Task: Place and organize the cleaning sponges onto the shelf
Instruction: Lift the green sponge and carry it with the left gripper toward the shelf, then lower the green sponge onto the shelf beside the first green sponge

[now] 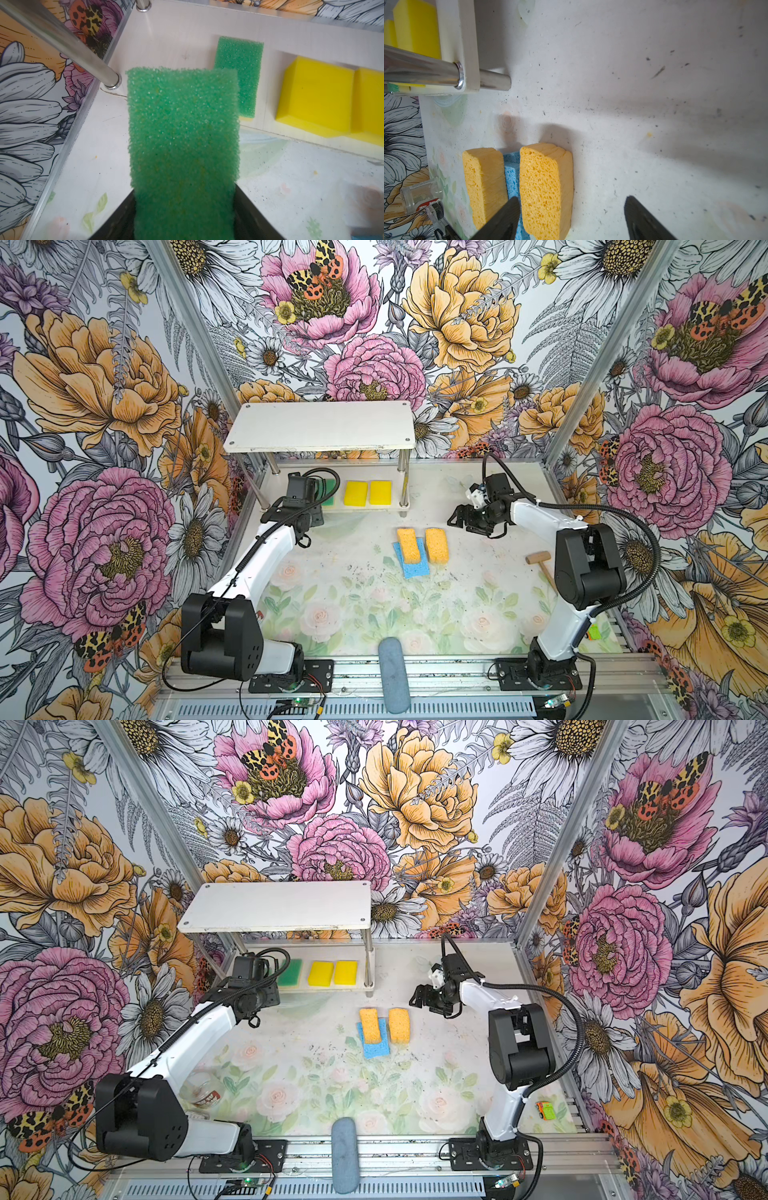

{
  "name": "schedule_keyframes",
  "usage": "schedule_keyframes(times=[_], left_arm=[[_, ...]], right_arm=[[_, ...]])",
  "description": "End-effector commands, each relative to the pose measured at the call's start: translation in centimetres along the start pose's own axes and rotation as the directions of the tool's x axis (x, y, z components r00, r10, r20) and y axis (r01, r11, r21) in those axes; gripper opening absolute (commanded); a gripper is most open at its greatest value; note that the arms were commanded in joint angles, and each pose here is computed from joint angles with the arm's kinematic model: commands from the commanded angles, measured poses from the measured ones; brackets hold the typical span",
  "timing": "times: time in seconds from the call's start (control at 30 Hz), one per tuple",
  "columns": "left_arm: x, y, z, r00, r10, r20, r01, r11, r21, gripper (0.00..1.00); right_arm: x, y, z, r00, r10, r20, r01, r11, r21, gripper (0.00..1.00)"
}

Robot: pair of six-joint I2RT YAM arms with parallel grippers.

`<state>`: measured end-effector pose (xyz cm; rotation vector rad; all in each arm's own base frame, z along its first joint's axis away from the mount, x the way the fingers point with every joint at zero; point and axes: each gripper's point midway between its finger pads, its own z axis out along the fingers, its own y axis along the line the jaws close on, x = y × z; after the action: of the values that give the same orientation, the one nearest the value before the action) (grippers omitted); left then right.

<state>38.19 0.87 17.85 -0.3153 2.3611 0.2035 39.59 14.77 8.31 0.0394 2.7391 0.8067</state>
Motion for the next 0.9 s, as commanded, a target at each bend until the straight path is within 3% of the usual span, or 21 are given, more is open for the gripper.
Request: schedule_keyframes(times=[0.0, 0.17, 0.33, 0.53, 0.87], left_arm=[[-3.0, -0.2, -0.2, 0.997, 0.012, 0.075, -0.017, 0.998, 0.062, 0.66], [-3.6, 2.0, 2.0, 0.999, 0.022, 0.048, -0.023, 0.999, 0.022, 0.66], [-4.0, 2.7, 4.2, 1.000, 0.007, 0.027, -0.008, 0.997, 0.071, 0.67], [-3.9, 2.4, 6.7, 1.000, -0.005, 0.006, 0.004, 0.992, 0.125, 0.66], [-4.2, 2.6, 9.3, 1.000, 0.013, 0.007, -0.014, 0.995, 0.103, 0.66]], right_arm=[[-1.2, 0.9, -0.4, 0.999, -0.023, 0.031, 0.024, 0.999, -0.022, 0.81], [-1.0, 1.0, -0.5, 0.999, -0.025, 0.031, 0.026, 0.999, -0.021, 0.81], [-1.1, 1.0, -0.5, 0.999, -0.024, 0.034, 0.025, 0.999, -0.021, 0.81], [-1.1, 0.9, -0.5, 0.999, -0.023, 0.034, 0.024, 1.000, -0.020, 0.81], [-0.8, 0.6, -0.4, 0.999, -0.021, 0.029, 0.021, 1.000, -0.008, 0.81]])
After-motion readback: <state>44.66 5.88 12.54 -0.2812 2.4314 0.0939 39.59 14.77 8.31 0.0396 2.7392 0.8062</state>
